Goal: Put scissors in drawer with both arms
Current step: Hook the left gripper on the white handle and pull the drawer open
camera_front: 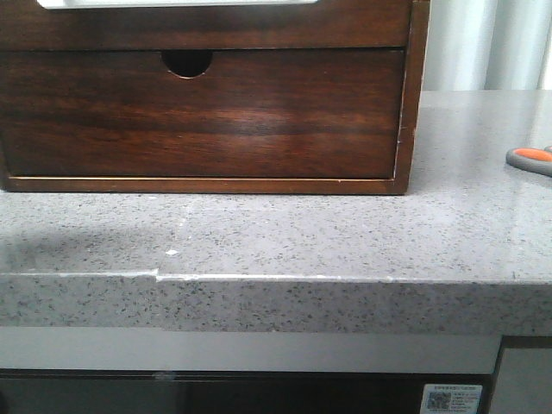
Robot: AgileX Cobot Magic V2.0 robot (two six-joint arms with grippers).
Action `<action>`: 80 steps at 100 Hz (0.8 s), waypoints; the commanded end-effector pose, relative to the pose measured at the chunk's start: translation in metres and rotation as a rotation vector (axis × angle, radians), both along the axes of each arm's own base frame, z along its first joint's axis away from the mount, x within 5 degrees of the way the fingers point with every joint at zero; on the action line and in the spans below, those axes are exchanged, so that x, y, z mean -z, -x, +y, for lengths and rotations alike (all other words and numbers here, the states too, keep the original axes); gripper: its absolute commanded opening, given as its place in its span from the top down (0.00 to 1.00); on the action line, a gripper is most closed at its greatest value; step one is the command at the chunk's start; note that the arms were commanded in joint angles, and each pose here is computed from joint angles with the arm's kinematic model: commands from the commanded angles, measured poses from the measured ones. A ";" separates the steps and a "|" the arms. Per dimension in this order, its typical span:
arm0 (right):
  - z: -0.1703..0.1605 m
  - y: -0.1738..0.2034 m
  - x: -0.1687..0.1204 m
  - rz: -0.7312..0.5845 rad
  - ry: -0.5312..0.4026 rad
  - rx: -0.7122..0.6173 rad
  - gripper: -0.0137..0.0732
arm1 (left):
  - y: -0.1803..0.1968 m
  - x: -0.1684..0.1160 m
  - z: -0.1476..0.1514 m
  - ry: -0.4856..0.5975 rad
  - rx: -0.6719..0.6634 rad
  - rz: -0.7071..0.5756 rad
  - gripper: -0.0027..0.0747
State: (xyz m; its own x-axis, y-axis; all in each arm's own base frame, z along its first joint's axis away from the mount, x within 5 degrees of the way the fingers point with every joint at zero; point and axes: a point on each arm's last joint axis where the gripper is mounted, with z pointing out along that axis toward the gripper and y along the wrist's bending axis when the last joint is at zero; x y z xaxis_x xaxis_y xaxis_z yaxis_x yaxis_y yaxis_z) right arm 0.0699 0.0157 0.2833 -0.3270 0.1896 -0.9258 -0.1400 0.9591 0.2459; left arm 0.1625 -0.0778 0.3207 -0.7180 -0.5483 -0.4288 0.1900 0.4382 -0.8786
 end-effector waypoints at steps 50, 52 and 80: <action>0.000 -0.003 -0.015 -0.065 -0.002 0.004 0.33 | -0.068 -0.005 -0.017 0.267 0.043 0.158 0.48; 0.000 -0.003 -0.015 -0.065 -0.002 0.004 0.33 | -0.069 -0.005 -0.017 0.269 0.040 0.160 0.50; 0.000 -0.003 -0.014 -0.059 -0.001 0.004 0.33 | -0.072 -0.003 -0.016 0.253 0.032 0.132 0.81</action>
State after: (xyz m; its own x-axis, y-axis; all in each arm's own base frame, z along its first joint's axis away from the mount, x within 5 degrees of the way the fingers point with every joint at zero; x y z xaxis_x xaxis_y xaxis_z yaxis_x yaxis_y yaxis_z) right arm 0.0695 0.0156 0.2811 -0.3506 0.1843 -0.9182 -0.1338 0.9605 0.2439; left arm 0.2361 -0.0919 0.3049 -0.7809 -0.6016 -0.1679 0.0132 0.2529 -0.9674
